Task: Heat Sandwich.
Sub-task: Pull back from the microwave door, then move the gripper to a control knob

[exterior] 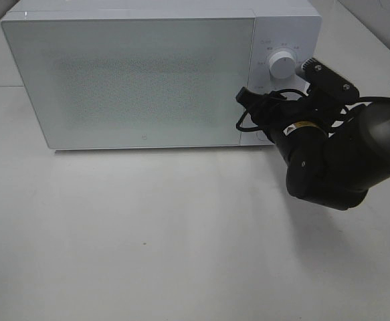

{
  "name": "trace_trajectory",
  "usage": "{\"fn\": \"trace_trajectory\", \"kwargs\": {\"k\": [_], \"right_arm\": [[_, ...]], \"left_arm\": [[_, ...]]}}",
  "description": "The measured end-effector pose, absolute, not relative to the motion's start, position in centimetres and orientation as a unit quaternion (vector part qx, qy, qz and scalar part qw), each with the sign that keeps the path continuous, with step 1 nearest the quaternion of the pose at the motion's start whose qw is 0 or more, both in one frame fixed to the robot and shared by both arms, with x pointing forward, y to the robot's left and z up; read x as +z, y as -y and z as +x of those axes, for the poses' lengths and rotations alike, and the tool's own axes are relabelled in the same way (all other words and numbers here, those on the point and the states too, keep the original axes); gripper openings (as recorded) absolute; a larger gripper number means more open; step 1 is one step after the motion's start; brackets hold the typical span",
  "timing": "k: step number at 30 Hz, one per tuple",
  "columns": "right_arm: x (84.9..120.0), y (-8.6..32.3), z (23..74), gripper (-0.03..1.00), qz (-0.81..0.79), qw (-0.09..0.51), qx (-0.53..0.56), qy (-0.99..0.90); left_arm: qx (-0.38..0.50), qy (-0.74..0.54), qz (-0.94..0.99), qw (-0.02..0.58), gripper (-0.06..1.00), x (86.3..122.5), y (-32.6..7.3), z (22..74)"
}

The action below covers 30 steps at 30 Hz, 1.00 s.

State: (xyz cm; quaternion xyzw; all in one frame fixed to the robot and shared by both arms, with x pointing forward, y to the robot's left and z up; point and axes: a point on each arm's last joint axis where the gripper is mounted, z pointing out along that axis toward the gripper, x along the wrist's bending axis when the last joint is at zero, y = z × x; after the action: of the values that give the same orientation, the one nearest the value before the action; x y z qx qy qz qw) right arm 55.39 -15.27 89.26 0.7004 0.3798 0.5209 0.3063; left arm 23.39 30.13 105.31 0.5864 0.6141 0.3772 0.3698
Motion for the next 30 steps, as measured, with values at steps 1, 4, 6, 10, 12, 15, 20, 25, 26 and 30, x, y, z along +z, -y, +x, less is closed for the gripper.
{"fn": "trace_trajectory", "kwargs": {"k": [1, 4, 6, 10, 12, 15, 20, 25, 26, 30], "right_arm": [[89.26, 15.27, 55.39, 0.43, 0.7, 0.306, 0.521, -0.38], [89.23, 15.31, 55.34, 0.43, 0.731, 0.258, 0.548, -0.313], [89.22, 15.33, 55.34, 0.43, 0.753, 0.215, 0.568, -0.255], [89.21, 15.35, 55.32, 0.43, 0.774, 0.159, 0.586, -0.179], [89.21, 15.35, 55.32, 0.43, 0.777, 0.148, 0.589, -0.164], [89.25, 15.38, 55.33, 0.44, 0.786, 0.107, 0.599, -0.107], [89.22, 15.42, 55.34, 0.44, 0.79, 0.071, 0.607, -0.055], [89.09, 15.48, 55.34, 0.44, 0.79, 0.019, 0.612, 0.019], [89.09, 15.48, 55.34, 0.44, 0.79, 0.019, 0.612, 0.019], [89.08, 15.5, 55.34, 0.44, 0.789, -0.007, 0.612, 0.054]], "left_arm": [[0.377, -0.614, 0.586, 0.37, 0.97, 105.31, -30.13, 23.39], [0.377, -0.614, 0.586, 0.37, 0.97, 105.31, -30.13, 23.39], [0.377, -0.614, 0.586, 0.37, 0.97, 105.31, -30.13, 23.39], [0.377, -0.614, 0.586, 0.37, 0.97, 105.31, -30.13, 23.39], [0.377, -0.614, 0.586, 0.37, 0.97, 105.31, -30.13, 23.39], [0.377, -0.614, 0.586, 0.37, 0.97, 105.31, -30.13, 23.39], [0.377, -0.614, 0.586, 0.37, 0.97, 105.31, -30.13, 23.39], [0.377, -0.614, 0.586, 0.37, 0.97, 105.31, -30.13, 23.39], [0.377, -0.614, 0.586, 0.37, 0.97, 105.31, -30.13, 23.39], [0.377, -0.614, 0.586, 0.37, 0.97, 105.31, -30.13, 23.39]]}}
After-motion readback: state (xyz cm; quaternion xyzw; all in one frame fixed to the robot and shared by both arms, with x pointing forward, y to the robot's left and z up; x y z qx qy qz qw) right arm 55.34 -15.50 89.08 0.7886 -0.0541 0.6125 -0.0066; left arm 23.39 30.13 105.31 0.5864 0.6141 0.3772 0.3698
